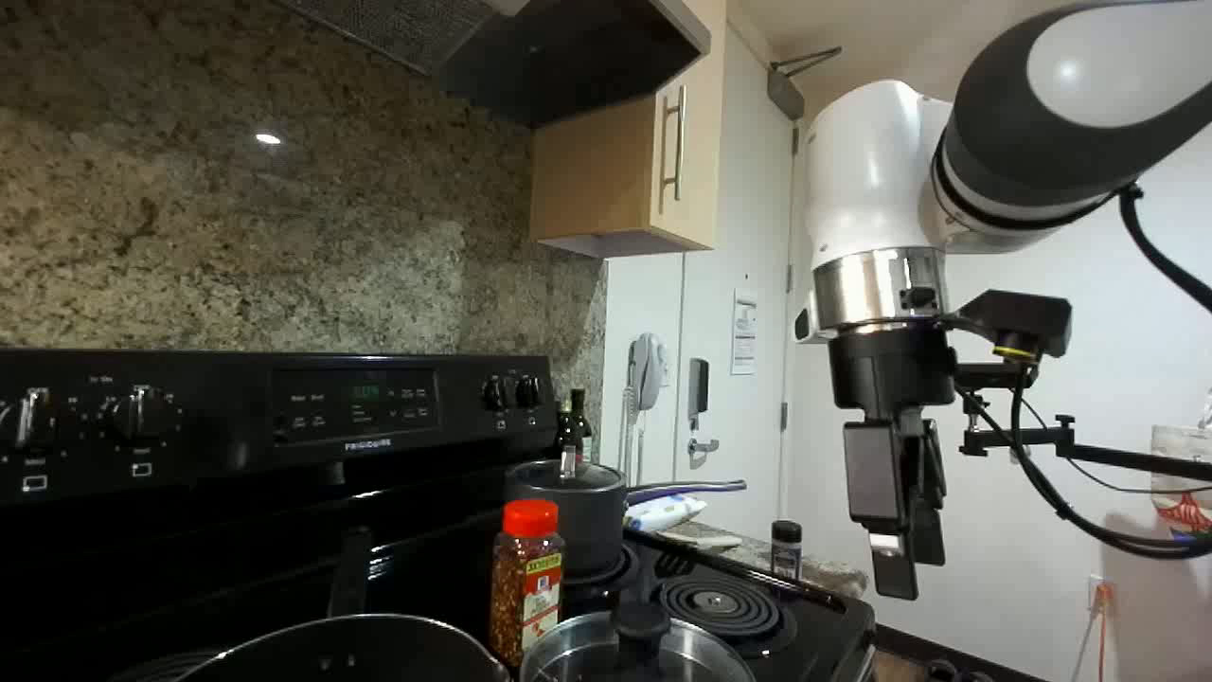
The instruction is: Move the wooden spoon from the left side of the stove to the right side
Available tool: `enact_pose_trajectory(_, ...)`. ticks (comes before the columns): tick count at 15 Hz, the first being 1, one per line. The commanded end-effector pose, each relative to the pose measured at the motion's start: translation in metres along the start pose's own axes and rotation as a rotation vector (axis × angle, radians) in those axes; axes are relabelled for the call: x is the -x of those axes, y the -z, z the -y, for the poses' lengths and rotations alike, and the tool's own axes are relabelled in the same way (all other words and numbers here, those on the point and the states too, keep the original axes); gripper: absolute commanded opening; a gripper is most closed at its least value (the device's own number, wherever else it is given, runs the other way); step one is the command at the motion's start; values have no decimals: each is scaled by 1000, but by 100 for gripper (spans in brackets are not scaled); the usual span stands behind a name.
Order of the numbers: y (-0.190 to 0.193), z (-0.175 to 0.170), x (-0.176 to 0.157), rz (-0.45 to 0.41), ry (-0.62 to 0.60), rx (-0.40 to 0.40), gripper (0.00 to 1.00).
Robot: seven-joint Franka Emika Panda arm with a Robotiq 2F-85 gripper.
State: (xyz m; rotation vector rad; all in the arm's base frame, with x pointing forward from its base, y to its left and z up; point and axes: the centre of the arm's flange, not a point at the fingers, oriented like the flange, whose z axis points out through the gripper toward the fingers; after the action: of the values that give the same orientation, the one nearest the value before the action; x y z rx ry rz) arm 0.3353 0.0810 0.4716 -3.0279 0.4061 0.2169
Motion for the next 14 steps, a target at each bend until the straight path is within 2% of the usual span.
enact_pose_trajectory(1,0,0,0,0,0,0,100)
enact_pose_trajectory(12,0,0,0,0,0,0,100)
enact_pose_trajectory(14,-7,23,-20,-14,69,10,100)
